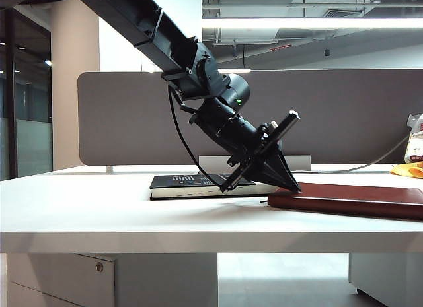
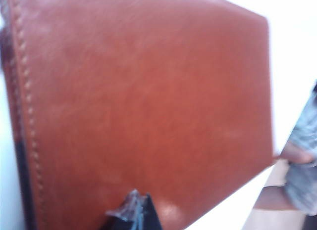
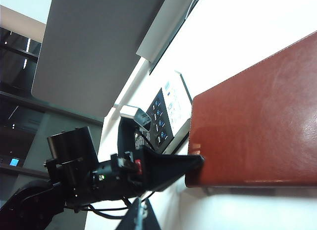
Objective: Pick up the red book and place it on top of the black book.
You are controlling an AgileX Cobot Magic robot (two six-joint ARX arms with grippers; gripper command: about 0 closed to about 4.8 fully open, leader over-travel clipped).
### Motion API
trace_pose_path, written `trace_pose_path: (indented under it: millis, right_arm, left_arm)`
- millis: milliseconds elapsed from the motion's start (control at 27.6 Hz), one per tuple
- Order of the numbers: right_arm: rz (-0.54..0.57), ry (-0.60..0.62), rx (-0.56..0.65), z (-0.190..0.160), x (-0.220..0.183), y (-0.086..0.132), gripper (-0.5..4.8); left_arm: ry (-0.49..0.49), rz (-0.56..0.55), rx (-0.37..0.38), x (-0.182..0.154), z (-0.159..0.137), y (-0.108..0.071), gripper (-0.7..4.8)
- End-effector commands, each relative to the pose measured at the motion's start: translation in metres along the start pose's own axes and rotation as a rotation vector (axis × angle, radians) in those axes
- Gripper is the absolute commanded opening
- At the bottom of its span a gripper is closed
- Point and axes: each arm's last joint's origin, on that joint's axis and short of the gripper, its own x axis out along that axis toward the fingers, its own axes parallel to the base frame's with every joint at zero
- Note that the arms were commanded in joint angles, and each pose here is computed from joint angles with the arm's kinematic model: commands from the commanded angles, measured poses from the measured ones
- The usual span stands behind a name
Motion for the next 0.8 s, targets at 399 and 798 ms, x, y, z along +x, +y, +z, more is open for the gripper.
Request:
trace_pose_path:
  millis: [399, 798]
  right_arm:
    - [0.013, -0.009, -0.012, 0.001, 0.0, 0.002, -0.01]
    - [0.013, -0.01, -0.012, 0.001, 0.0, 0.002, -0.01]
  left_arm:
    - [0.307, 0.084, 0.018, 0.045, -0.051, -0.01, -0.06]
    - [0.475, 0.075, 0.129, 0.066, -0.085, -0.045, -0.06]
